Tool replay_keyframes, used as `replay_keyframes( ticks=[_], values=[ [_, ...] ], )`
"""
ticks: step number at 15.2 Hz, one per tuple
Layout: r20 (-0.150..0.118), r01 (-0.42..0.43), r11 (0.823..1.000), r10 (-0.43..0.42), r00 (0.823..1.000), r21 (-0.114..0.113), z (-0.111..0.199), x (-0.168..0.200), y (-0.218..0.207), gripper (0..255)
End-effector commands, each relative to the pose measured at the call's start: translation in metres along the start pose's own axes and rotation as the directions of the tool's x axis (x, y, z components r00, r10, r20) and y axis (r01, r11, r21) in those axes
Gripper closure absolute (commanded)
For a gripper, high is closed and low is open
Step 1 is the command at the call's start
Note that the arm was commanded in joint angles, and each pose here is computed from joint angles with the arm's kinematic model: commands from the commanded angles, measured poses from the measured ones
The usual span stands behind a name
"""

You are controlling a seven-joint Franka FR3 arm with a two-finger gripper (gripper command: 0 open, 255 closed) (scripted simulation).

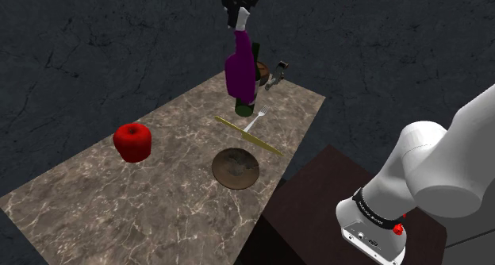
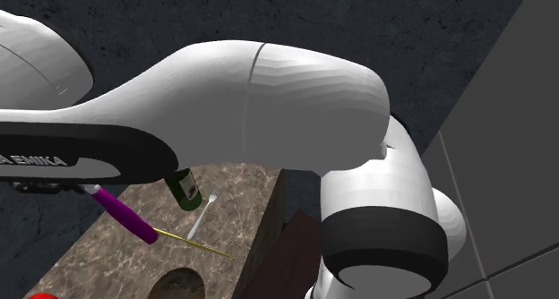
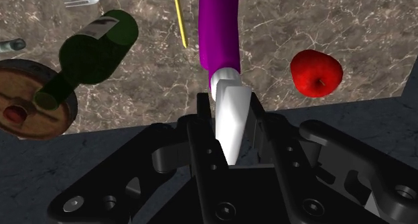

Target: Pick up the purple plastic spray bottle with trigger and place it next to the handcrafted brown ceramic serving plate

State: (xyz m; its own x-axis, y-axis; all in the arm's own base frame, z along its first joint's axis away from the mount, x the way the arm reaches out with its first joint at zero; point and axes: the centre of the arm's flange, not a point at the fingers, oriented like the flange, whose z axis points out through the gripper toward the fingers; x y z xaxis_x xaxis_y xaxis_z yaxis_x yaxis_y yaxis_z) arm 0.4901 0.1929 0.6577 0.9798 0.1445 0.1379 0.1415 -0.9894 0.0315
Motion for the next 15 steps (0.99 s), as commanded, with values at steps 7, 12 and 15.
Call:
replay_keyframes(
  ticks=[7,12,15],
  values=[
    [-0.001,0.0,1.0,0.0,1.0,0.0,0.042,-0.006,-0.001,255],
    [-0.001,0.0,1.0,0.0,1.0,0.0,0.068,-0.009,-0.002,255],
    [-0.001,0.0,1.0,0.0,1.0,0.0,0.084,-0.012,-0.003,255]
  ],
)
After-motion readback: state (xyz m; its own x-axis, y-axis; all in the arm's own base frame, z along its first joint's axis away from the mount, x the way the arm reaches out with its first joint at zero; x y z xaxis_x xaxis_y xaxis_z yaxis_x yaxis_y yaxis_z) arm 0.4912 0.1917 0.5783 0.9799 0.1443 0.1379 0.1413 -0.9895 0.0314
